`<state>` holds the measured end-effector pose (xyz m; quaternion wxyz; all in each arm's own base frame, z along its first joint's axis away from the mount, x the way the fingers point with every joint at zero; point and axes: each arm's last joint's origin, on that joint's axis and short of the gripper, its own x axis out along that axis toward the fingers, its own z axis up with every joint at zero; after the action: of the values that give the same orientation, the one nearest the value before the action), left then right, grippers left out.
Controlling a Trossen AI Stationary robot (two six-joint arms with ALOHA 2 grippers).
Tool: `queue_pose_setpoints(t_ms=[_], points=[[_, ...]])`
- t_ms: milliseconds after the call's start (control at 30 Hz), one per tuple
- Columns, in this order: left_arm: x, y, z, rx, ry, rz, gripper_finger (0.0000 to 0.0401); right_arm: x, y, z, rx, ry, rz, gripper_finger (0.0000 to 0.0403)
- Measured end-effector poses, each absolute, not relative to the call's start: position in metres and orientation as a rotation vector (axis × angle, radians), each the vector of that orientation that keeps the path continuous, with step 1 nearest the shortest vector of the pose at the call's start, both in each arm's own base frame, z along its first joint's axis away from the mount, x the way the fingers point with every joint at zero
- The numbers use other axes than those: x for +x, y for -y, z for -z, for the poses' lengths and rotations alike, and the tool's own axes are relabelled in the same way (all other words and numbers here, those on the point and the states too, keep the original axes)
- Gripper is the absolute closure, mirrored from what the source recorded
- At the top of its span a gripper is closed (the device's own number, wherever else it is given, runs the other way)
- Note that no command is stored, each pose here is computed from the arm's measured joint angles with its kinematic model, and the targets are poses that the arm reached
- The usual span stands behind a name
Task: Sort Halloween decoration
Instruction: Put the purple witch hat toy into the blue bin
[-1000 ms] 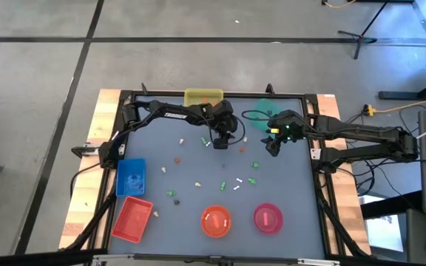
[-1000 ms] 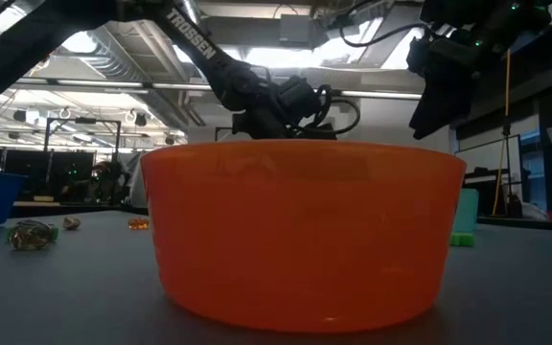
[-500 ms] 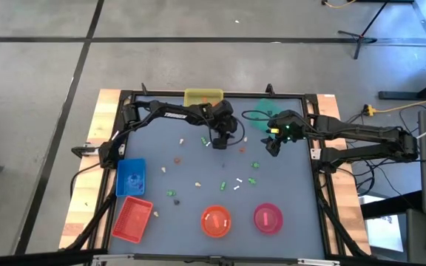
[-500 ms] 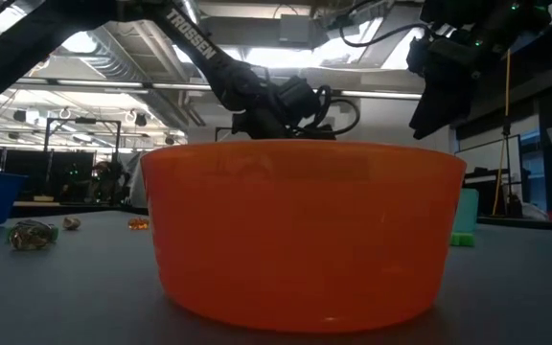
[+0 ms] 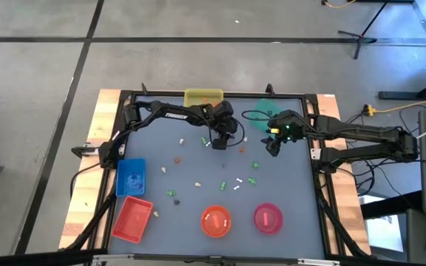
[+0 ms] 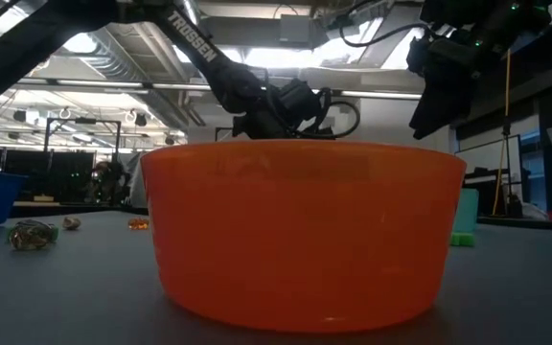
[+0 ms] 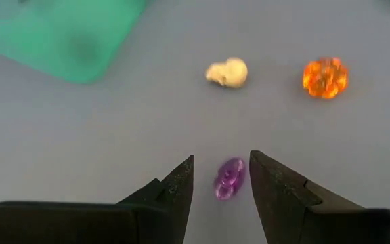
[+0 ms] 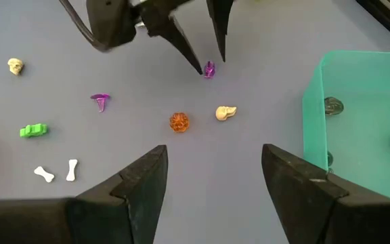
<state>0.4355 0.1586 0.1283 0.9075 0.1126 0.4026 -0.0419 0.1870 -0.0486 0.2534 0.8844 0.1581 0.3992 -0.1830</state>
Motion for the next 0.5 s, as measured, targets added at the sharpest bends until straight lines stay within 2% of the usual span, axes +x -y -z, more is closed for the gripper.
queue_pose_setpoints(t_ms=[500], points=[[0.4393, -0.1541, -0.1184, 0.268, -0.843, 0.084, 0.0271, 0.1873, 0.0488, -0.2538, 0.328, -0.826, 0.381, 0.0164]])
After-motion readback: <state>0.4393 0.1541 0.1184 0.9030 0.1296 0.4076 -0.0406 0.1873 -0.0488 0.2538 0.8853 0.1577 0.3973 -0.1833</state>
